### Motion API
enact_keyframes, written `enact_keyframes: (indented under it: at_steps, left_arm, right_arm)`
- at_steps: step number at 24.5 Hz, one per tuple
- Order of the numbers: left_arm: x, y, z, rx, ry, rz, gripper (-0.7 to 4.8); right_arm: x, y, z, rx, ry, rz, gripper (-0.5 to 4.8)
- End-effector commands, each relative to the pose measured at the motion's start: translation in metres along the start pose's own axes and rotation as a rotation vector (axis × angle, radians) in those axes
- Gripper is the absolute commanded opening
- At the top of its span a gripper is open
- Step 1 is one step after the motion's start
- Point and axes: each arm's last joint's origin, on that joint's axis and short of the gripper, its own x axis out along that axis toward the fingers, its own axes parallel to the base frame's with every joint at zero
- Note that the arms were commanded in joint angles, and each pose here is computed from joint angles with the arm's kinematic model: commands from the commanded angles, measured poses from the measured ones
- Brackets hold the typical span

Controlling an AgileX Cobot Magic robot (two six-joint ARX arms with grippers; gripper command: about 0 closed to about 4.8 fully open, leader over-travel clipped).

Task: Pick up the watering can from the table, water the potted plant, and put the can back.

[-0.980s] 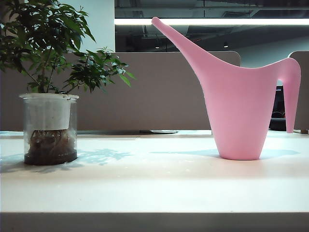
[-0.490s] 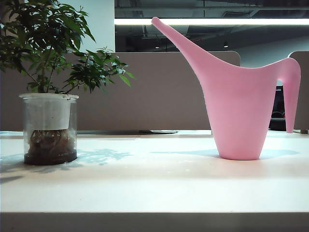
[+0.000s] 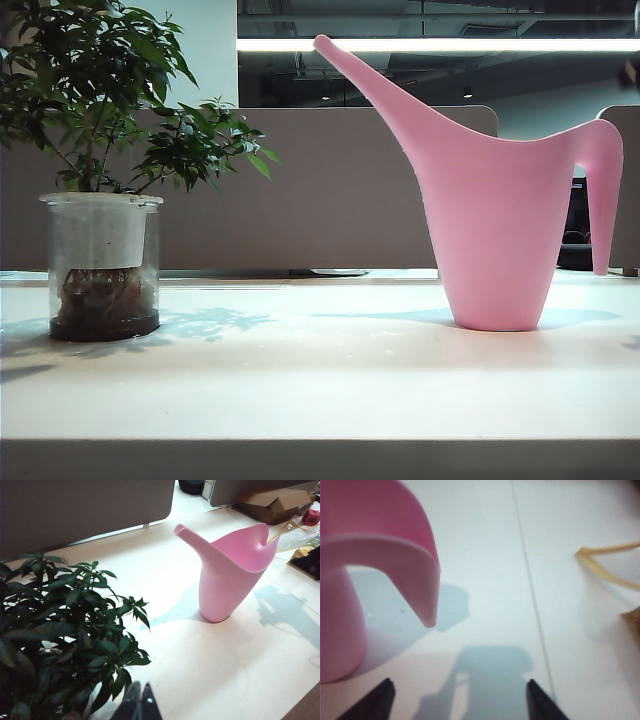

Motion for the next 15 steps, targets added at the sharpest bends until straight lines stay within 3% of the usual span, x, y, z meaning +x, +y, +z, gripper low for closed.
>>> enact_keyframes:
  at_steps: [1,5,15]
  left_arm:
    - [-0.002,-0.001,0.004,0.011,-0.028,-0.003,-0.05]
    - [-0.002,0.0,0.003,0.033,-0.028,-0.001,-0.05]
    - [-0.002,0.0,0.003,0.033,-0.026,0.021,-0.05]
  right_arm:
    - [0.022,0.002,-0.003,0.004,-0.049,0.029,3.64]
    - [0.048,0.007,-0.013,0.006,-0.162,0.116,3.64]
    - [0.072,0.001,-0.012,0.022,-0.274,0.085,3.49]
